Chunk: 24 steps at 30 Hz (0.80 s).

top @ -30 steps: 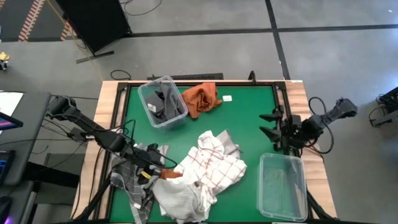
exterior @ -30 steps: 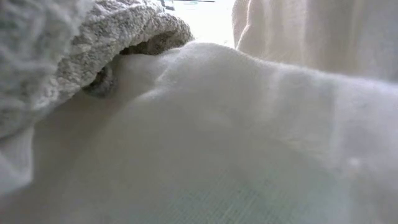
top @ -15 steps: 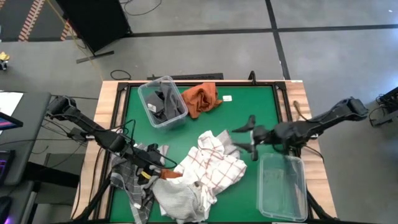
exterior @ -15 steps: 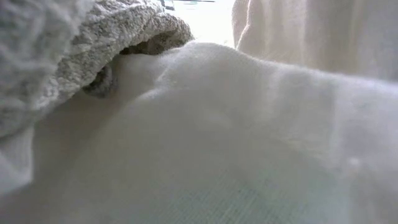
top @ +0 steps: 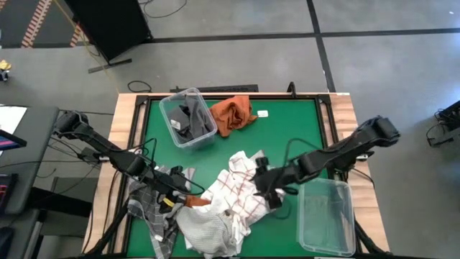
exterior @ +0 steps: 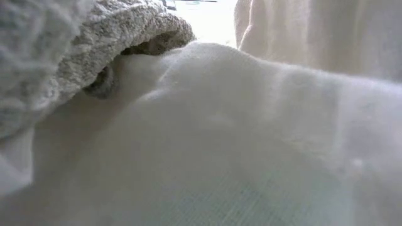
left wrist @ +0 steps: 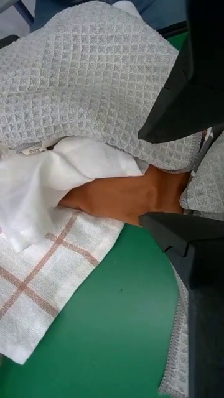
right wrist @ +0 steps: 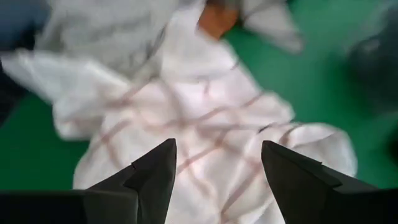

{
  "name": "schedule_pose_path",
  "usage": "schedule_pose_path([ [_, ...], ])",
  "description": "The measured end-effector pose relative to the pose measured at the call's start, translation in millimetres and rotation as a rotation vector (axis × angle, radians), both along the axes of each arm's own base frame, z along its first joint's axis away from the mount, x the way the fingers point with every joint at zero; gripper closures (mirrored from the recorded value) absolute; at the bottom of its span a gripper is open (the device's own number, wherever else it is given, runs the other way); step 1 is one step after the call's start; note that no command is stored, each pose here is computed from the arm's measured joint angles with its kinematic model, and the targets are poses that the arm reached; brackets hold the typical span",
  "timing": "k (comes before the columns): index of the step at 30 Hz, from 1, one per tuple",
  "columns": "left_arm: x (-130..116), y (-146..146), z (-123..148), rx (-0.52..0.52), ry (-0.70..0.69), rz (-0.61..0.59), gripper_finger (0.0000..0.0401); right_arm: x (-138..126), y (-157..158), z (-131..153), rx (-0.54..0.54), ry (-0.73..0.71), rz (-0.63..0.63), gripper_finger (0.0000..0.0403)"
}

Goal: Sort towels by color in basket
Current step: Put the white patterned towel into the bottom transparent bin

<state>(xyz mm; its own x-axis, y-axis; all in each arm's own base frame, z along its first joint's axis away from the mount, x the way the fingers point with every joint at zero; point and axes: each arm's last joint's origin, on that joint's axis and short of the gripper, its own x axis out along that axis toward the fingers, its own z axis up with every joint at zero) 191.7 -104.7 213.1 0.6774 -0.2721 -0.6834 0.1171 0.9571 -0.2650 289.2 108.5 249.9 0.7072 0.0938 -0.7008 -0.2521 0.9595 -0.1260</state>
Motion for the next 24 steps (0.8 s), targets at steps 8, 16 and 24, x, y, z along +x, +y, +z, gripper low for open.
schedule_pose_path([
  [8, 0, 0, 0, -0.001, 0.001, 0.002, 0.0218, 25, 24, -29, -0.117, 0.226, 0.046, 0.0137],
  [16, 0, 0, 0, 0.003, 0.0, -0.002, 0.0218, 28, 22, -36, -0.188, 0.29, 0.055, 0.0194],
  [24, 0, 0, 0, 0.016, -0.001, -0.013, 0.0218, 20, 11, -10, -0.164, 0.227, 0.04, 0.0287],
])
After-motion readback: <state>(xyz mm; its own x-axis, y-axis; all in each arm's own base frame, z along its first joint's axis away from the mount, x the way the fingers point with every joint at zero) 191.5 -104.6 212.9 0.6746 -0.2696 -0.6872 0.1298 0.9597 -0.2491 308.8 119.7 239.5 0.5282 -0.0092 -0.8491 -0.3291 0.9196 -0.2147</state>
